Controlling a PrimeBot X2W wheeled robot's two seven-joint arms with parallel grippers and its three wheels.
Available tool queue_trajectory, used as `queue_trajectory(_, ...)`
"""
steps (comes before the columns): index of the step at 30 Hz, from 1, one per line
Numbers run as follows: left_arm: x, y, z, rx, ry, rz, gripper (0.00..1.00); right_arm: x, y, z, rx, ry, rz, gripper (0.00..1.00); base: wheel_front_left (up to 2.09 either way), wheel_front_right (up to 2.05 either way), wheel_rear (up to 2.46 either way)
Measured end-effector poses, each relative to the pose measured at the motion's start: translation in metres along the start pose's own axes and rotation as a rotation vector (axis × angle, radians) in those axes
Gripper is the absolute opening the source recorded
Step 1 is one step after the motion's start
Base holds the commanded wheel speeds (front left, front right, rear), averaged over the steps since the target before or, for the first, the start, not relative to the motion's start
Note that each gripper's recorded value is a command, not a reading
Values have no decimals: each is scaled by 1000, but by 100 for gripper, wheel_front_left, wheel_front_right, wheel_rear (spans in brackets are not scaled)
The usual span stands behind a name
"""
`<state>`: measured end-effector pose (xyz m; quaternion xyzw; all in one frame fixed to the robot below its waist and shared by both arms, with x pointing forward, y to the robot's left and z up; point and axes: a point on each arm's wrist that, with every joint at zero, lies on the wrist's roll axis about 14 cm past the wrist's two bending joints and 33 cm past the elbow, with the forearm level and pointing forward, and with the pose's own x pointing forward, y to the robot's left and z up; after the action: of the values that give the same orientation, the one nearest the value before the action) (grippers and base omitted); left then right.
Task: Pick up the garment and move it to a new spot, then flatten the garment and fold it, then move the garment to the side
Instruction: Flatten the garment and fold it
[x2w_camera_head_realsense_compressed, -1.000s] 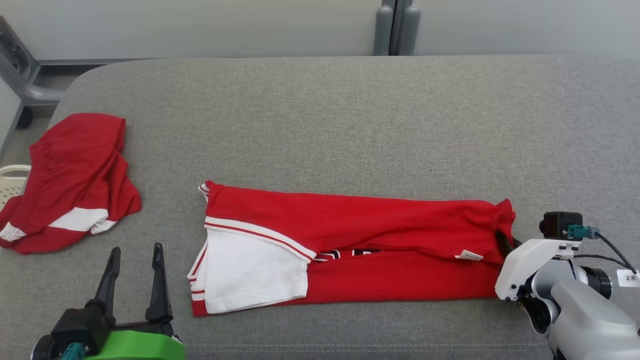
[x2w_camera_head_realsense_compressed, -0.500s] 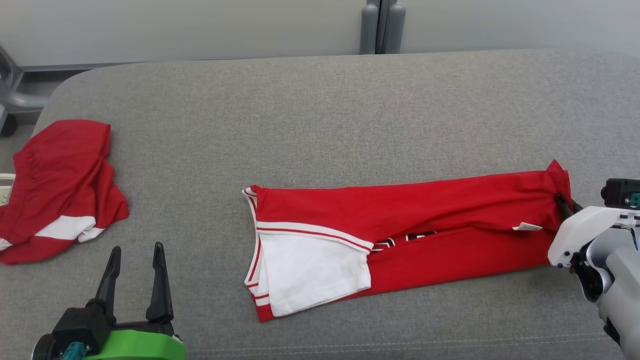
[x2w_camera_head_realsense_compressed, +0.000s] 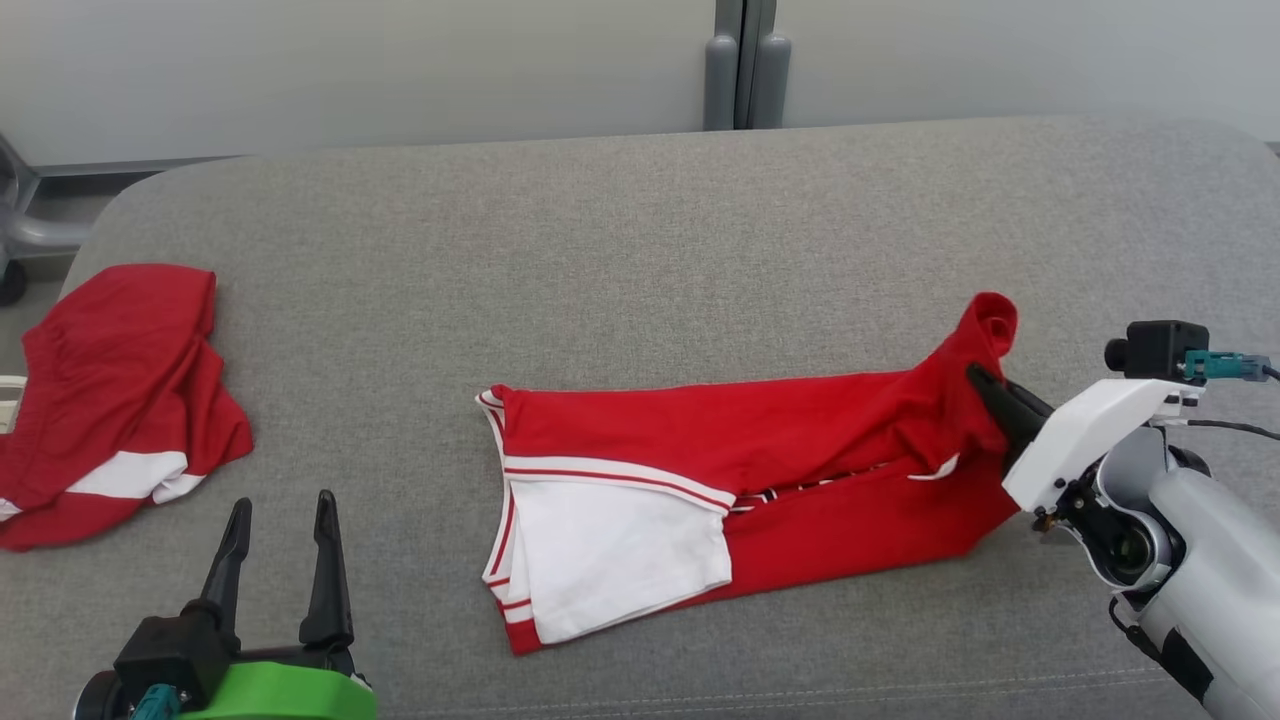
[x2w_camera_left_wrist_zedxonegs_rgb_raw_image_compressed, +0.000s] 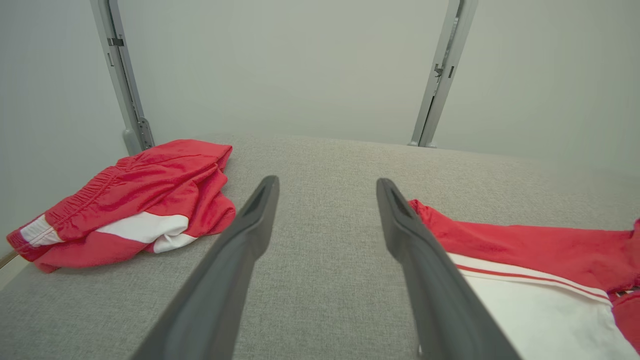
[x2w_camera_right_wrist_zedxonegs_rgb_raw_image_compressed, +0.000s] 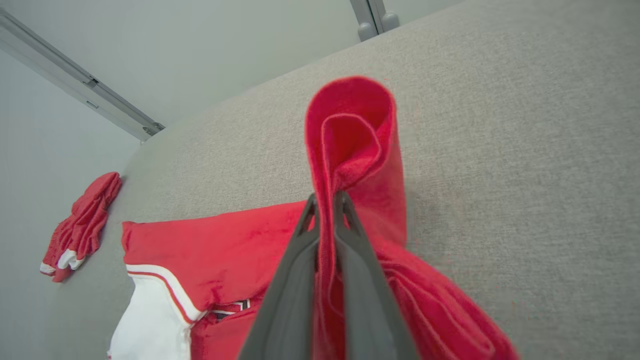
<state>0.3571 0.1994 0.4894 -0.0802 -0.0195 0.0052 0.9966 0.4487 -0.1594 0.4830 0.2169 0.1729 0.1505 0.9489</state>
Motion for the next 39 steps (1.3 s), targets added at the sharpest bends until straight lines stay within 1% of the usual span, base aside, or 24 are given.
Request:
queue_trajectory(4,-3,3,4,4,-13,7,100,-3,37,0,51,18,116,0,0,0,0)
queue_trajectory(9,-9,11,6,17,-14,32,100,-4,82,-13,97,72,245,0,0,0,0)
queue_trajectory(17,-19,29,2,37,3,82,100,2,141,-38,128,133,385,0,0,0,0)
queue_trajectory(26,-29,40,-3,41,20,121,100,19,190,-64,148,185,456,0,0,0,0)
queue_trajectory(31,-31,43,-2,41,18,133,100,31,207,-77,156,207,459,0,0,0,0)
queue_trajectory(34,-33,44,-3,40,21,139,100,35,214,-82,157,223,461,0,0,0,0)
queue_trajectory(39,-34,45,-2,41,19,144,100,48,220,-95,153,241,435,0,0,0,0)
